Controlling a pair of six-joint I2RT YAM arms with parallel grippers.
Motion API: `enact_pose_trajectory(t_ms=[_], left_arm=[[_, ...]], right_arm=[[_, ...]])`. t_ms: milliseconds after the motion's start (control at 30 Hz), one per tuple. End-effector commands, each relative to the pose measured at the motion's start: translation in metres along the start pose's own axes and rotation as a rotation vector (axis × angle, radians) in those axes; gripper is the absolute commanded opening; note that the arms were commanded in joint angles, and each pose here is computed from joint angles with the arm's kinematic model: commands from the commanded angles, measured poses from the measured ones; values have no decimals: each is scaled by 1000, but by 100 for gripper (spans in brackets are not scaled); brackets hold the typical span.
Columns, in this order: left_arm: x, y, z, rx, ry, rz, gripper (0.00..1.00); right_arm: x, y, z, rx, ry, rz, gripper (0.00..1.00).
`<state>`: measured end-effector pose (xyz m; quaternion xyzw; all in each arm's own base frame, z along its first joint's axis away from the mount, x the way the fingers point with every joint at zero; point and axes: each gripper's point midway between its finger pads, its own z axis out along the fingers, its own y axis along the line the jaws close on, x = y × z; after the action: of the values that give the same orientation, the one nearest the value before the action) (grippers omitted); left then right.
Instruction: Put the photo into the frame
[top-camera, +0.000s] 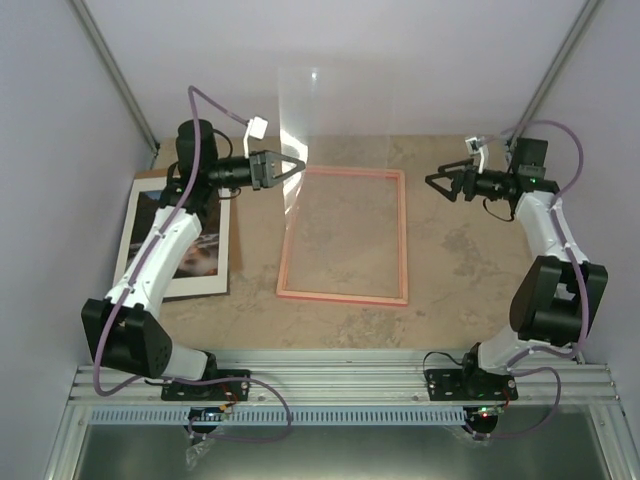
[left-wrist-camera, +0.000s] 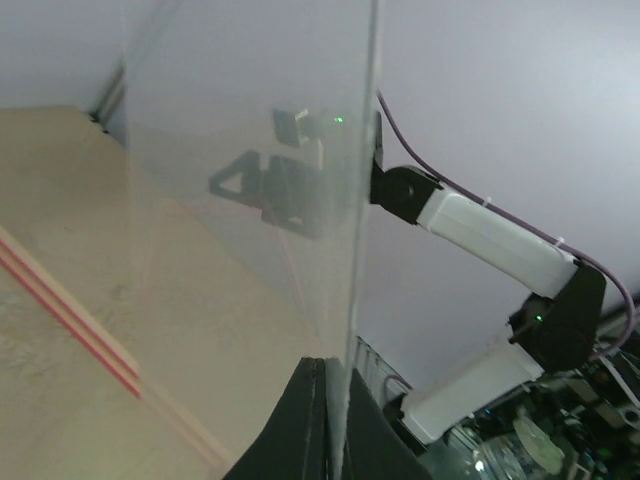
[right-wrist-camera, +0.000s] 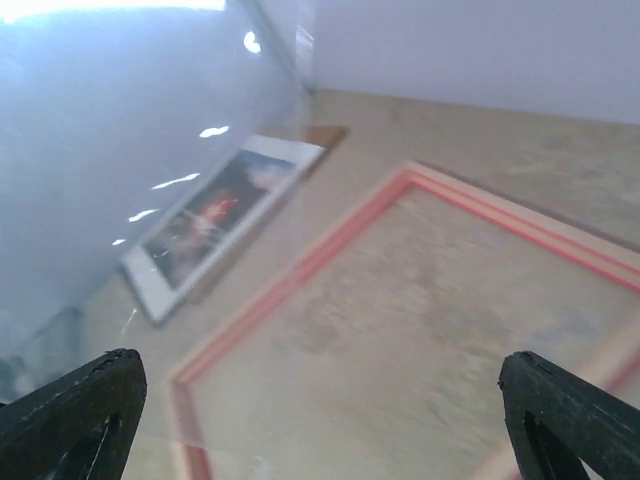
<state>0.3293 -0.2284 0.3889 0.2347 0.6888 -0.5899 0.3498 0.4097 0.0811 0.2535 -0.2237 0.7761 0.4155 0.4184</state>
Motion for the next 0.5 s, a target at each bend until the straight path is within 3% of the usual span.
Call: enact_pose_trajectory(t_ms=[0,200,467], left_arm=[[5,-39,0,111,28,86,0],[13,-54,4,176,58,100,0],[22,-63,6,236,92,107,0]], right_arm=[[-33,63,-7,-249,-88,-46,98],[-33,85,6,-268,-79,-113,98],[-10,94,19,-341,-41,-43,98]])
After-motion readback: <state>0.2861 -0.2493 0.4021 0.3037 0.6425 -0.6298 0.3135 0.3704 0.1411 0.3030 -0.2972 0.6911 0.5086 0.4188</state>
